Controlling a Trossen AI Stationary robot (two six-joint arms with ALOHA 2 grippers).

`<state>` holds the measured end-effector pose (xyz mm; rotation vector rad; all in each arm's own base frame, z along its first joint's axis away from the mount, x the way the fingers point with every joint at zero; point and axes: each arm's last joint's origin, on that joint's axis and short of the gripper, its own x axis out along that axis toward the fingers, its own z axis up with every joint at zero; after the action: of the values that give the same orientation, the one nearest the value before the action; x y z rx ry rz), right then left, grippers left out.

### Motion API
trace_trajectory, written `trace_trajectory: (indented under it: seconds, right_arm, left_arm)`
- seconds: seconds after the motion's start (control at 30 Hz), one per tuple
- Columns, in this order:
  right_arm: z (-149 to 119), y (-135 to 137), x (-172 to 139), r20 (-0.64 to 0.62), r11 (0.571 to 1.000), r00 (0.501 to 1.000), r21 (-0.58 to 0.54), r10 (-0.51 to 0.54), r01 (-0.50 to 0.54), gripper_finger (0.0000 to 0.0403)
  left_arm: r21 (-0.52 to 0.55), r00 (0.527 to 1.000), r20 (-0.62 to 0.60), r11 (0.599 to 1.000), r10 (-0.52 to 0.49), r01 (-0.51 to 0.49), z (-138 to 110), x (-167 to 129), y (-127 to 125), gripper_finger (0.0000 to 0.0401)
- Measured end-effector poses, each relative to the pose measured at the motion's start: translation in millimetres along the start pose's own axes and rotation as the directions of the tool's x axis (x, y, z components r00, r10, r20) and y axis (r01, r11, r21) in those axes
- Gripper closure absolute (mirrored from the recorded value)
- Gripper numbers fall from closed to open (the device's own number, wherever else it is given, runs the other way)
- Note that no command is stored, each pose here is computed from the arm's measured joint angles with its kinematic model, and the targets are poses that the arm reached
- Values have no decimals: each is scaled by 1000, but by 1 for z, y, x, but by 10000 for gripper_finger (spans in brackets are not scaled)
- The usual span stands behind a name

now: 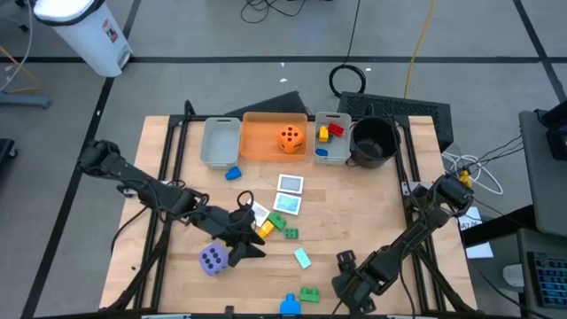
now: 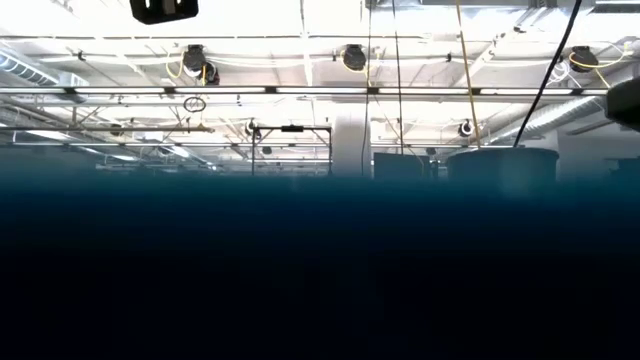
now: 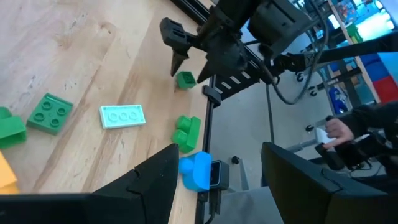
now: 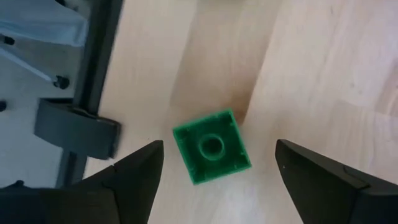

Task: Pick & Place Toys
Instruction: Put the green game piece into the right gray bin

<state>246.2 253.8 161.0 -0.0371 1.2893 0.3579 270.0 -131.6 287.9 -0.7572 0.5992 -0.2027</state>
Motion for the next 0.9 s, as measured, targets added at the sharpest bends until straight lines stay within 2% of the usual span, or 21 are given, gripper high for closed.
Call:
trace_trajectory:
  seconds: [0.43, 0.6, 0.73, 0.9]
  right_arm:
    - [-8, -5, 8, -5, 1000, 1000, -2, -9, 9, 110]
    - [-8, -7, 9, 21, 997, 998, -24, -67, 68, 112]
    - [-7, -8, 9, 31, 995, 996, -64, -79, 80, 129]
    - [-7, -8, 9, 31, 990, 996, -114, -79, 82, 169]
  left_arm:
    - [7, 1000, 1, 1000, 1, -1, 5, 0, 4, 164]
    - [16, 1000, 1, 1000, 1, -1, 5, 0, 4, 164]
    - [19, 1000, 4, 1000, 3, -3, 6, 0, 5, 164]
    - [13, 1000, -7, 1000, -6, 6, 10, 0, 8, 164]
